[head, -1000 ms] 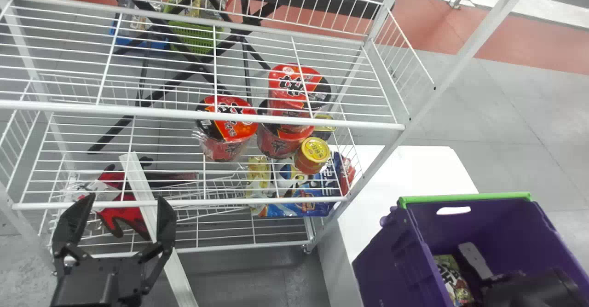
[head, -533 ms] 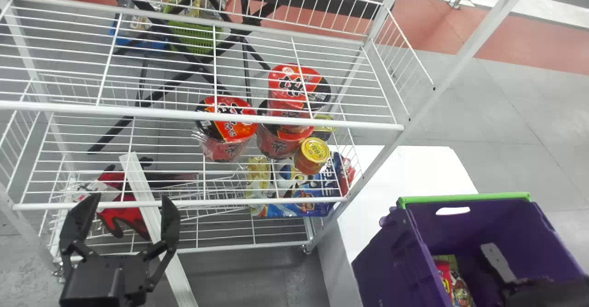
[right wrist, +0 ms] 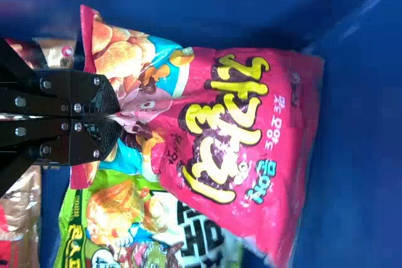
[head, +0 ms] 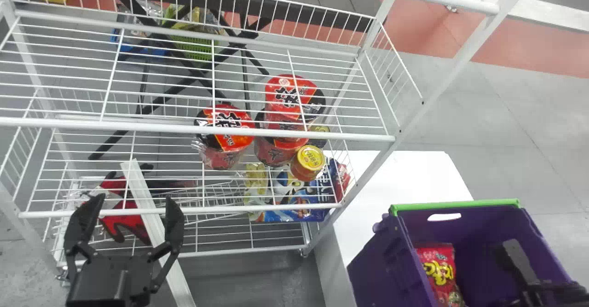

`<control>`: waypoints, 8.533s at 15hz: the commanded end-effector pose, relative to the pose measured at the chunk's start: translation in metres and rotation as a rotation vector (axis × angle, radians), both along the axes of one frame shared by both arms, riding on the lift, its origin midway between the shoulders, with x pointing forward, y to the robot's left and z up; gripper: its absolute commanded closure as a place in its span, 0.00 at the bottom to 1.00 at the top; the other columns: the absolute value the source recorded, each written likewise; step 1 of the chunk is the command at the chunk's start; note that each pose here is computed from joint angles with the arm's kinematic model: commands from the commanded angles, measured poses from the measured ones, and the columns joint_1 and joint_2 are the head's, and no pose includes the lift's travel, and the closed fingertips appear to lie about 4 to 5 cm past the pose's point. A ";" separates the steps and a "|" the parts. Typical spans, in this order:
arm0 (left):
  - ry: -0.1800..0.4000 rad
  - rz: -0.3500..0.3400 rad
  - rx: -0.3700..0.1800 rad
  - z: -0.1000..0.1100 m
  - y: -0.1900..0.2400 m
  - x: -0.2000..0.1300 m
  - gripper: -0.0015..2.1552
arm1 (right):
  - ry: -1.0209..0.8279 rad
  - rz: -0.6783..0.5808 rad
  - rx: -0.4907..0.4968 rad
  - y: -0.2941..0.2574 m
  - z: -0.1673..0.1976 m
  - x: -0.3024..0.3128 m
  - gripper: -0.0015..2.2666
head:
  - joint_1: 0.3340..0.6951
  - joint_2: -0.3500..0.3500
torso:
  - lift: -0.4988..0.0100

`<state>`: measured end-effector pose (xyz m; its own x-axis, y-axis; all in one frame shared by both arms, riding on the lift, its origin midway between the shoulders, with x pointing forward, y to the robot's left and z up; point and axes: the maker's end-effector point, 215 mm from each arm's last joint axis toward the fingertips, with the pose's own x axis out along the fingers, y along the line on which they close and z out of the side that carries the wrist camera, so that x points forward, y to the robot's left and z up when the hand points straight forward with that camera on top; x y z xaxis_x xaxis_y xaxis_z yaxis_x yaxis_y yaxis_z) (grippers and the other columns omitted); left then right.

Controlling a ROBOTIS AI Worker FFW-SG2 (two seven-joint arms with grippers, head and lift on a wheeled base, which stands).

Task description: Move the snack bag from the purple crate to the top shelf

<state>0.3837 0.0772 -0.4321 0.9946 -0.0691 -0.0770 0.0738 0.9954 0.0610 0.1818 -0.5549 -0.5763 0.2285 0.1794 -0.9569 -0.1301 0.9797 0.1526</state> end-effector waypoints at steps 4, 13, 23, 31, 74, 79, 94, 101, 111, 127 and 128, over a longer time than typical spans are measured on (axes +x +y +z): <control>0.007 0.023 0.012 -0.006 0.008 0.001 0.06 | -0.051 -0.007 0.009 0.003 0.021 0.005 0.78 | 1.00 0.00 | 0.22; -0.006 0.016 -0.002 0.006 0.001 -0.002 0.06 | -0.080 -0.008 0.027 0.004 0.035 0.009 0.78 | 1.00 0.00 | 0.29; 0.012 0.013 0.021 0.000 -0.002 -0.006 0.06 | -0.107 -0.011 0.048 -0.002 0.056 -0.005 0.78 | 1.00 0.00 | 0.36; 0.009 0.020 0.021 0.003 -0.003 -0.009 0.06 | -0.158 -0.014 0.065 0.008 0.078 0.006 0.78 | 1.00 0.00 | 0.43; -0.033 0.028 0.011 0.032 0.001 -0.017 0.06 | -0.201 -0.004 0.070 0.023 0.090 0.015 0.78 | 1.00 0.00 | 0.76; -0.037 0.028 0.009 0.034 0.001 -0.017 0.06 | -0.202 -0.006 0.069 0.022 0.090 0.016 0.78 | 1.00 0.00 | 0.80; -0.028 0.027 0.012 0.030 -0.001 -0.016 0.06 | -0.212 0.001 0.062 0.020 0.093 0.019 0.78 | 1.00 0.00 | 0.92; -0.025 0.025 0.012 0.028 -0.001 -0.017 0.06 | -0.211 0.003 0.062 0.021 0.093 0.019 0.78 | 1.00 0.00 | 0.97; -0.021 0.028 0.013 0.026 -0.001 -0.017 0.06 | -0.229 -0.015 0.081 0.020 0.097 0.018 0.78 | 1.00 0.00 | 1.00; -0.004 0.030 0.019 0.020 -0.001 -0.016 0.06 | -0.753 0.082 0.291 0.139 0.257 0.111 0.78 | 1.00 0.00 | 0.99; -0.004 0.030 0.019 0.020 -0.001 -0.016 0.06 | -0.778 0.088 0.312 0.153 0.263 0.118 0.78 | 1.00 0.00 | 0.99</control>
<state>0.3674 0.0760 -0.4122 0.9966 -0.0377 -0.0735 0.0437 0.9958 0.0806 0.2895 -0.4227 -0.3244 0.7650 0.4290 -0.4804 -0.3596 0.9033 0.2340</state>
